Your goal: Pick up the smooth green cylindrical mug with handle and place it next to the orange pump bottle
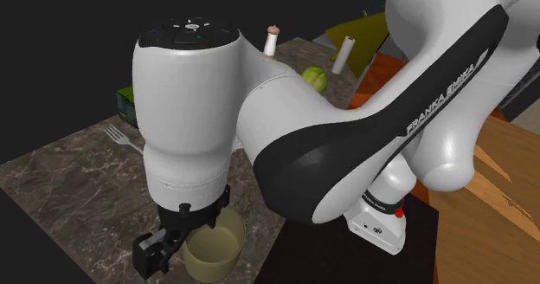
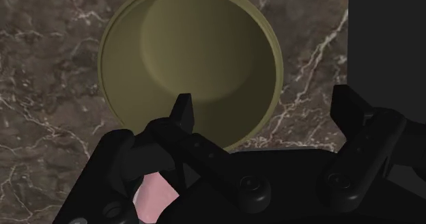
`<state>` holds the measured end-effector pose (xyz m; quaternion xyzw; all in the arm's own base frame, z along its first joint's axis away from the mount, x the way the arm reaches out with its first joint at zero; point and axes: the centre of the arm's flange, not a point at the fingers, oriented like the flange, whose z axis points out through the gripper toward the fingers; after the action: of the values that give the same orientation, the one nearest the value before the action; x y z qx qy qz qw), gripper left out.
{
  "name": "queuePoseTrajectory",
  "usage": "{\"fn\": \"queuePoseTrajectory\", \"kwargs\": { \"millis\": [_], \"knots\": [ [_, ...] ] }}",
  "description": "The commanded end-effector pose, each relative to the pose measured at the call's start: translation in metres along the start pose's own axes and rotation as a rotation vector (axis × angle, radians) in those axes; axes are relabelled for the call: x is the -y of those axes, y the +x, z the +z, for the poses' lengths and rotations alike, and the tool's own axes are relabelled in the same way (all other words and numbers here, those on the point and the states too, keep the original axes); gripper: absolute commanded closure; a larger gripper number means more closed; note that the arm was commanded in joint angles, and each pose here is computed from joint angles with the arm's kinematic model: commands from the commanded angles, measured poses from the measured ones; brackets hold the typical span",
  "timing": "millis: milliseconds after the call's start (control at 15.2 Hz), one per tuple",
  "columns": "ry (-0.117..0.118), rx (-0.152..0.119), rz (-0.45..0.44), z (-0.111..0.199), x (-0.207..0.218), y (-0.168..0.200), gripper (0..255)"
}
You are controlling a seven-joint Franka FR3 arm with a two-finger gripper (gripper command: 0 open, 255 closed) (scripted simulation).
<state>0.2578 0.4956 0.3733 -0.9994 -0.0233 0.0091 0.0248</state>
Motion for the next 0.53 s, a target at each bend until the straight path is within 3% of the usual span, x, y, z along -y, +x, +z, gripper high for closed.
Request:
{"fn": "queuePoseTrajectory", "kwargs": {
  "millis": [0, 462],
  "knots": [
    [0.000, 0.001, 0.000, -0.025, 0.001, 0.000, 0],
    [0.000, 0.001, 0.000, -0.035, 0.001, 0.000, 0]
  ]
}}
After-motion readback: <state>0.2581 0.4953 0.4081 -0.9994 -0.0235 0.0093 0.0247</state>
